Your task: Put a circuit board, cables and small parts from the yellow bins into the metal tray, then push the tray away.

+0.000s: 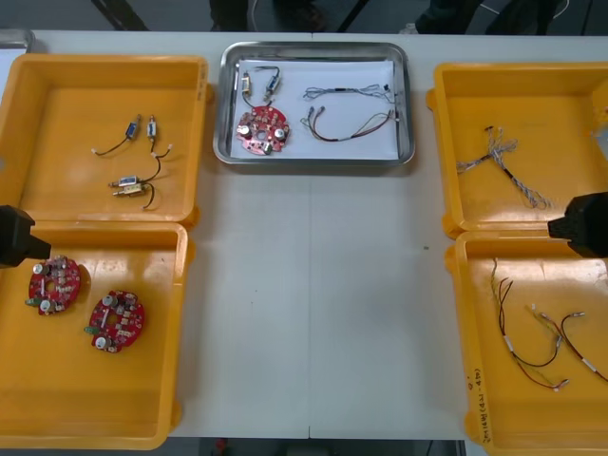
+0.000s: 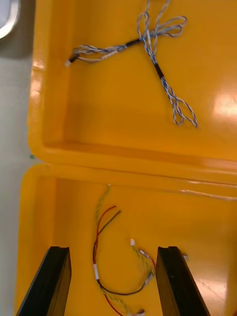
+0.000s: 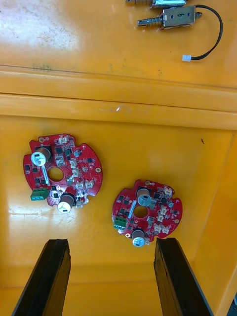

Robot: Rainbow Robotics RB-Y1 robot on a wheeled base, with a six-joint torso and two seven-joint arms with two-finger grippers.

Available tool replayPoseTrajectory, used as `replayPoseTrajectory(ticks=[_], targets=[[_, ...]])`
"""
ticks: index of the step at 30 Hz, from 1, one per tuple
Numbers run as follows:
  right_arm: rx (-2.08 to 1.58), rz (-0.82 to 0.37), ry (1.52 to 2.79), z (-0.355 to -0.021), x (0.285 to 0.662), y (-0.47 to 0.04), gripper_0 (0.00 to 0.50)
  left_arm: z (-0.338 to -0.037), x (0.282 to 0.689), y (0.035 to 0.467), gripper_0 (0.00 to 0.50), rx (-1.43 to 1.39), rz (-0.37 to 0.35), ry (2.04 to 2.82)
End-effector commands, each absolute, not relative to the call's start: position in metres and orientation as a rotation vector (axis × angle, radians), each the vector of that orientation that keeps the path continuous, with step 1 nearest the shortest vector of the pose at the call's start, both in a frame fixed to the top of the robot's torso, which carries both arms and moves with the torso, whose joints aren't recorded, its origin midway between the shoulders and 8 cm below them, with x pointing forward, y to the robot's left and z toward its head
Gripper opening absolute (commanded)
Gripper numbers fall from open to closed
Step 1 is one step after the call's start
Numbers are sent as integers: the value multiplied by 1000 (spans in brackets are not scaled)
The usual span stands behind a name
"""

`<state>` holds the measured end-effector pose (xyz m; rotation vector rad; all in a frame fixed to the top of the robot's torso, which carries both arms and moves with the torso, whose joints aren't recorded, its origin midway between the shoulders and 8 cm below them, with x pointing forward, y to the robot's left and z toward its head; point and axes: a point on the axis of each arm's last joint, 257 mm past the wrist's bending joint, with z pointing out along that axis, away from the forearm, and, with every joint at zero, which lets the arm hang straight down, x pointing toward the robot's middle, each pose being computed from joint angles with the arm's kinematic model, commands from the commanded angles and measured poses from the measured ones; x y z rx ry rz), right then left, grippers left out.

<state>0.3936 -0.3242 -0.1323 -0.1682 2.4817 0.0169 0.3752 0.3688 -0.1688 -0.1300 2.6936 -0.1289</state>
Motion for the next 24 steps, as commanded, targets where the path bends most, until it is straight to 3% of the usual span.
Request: replayPoseTrajectory(ticks=[1, 24], targets=[[-119, -71, 2497, -131, 374, -359, 500, -155, 374, 383, 500, -34, -51, 2666], [79, -13, 2637, -173, 343, -401, 500, -155, 374, 383, 500, -34, -51, 2666]])
